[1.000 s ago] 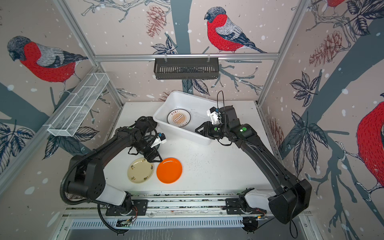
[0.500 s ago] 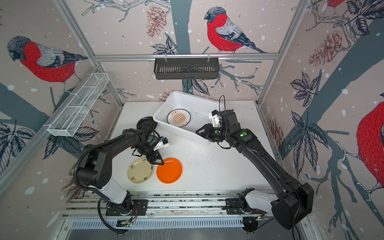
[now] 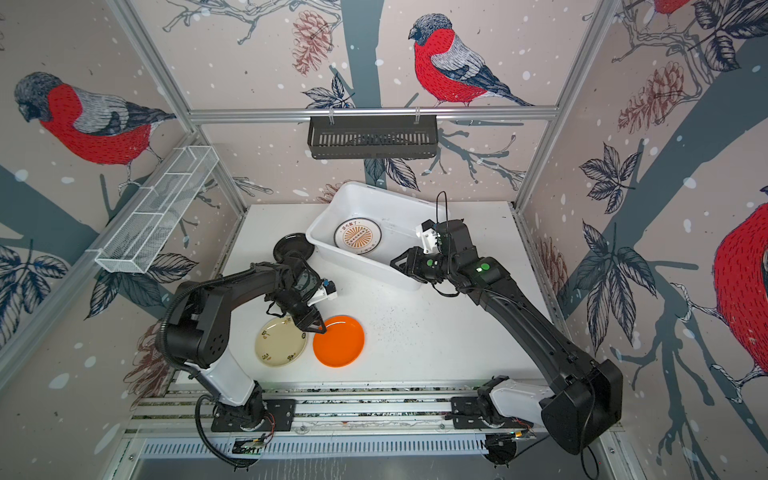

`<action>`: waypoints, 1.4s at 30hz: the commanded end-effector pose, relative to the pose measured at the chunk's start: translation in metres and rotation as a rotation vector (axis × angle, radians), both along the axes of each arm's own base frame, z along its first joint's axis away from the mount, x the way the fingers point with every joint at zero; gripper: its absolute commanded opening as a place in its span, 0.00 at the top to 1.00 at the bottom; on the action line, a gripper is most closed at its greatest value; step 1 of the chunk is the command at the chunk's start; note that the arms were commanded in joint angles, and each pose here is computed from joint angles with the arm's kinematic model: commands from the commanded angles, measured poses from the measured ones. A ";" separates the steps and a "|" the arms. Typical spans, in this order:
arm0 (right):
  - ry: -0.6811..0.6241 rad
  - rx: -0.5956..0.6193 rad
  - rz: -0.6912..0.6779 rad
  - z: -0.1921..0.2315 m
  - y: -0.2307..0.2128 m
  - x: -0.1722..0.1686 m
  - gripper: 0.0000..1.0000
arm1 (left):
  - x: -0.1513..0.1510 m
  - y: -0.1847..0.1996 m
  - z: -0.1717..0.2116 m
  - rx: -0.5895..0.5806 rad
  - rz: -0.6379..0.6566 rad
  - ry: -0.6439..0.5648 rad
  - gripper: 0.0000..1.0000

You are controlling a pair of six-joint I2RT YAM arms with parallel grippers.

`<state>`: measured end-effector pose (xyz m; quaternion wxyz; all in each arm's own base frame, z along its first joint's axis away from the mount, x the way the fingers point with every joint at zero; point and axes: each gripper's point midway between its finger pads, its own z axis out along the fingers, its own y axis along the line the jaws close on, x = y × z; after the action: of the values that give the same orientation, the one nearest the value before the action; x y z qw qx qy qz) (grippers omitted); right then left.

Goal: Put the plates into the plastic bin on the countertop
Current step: 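Lower the left gripper to the orange plate edge nearest the cream plate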

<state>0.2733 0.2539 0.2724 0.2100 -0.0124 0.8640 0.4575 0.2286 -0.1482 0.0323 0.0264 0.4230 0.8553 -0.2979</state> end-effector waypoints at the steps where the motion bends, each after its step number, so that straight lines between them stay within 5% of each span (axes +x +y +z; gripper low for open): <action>1: -0.014 0.014 -0.005 0.002 0.003 0.004 0.64 | 0.000 0.001 -0.003 -0.003 -0.022 -0.007 0.55; 8: -0.021 0.013 -0.002 0.001 0.004 0.006 0.65 | -0.001 0.001 -0.009 -0.003 -0.021 0.012 0.66; 24: 0.003 0.004 -0.001 -0.014 0.007 0.019 0.66 | 0.001 0.001 -0.014 0.002 -0.007 0.009 0.72; 42: 0.010 0.011 0.001 -0.021 0.006 0.028 0.67 | 0.008 0.000 -0.011 0.011 0.017 -0.013 0.98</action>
<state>0.2988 0.2561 0.2464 0.1963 0.0023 0.8702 0.4519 0.2305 -0.1534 0.0236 0.0258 0.4030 0.8591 -0.3143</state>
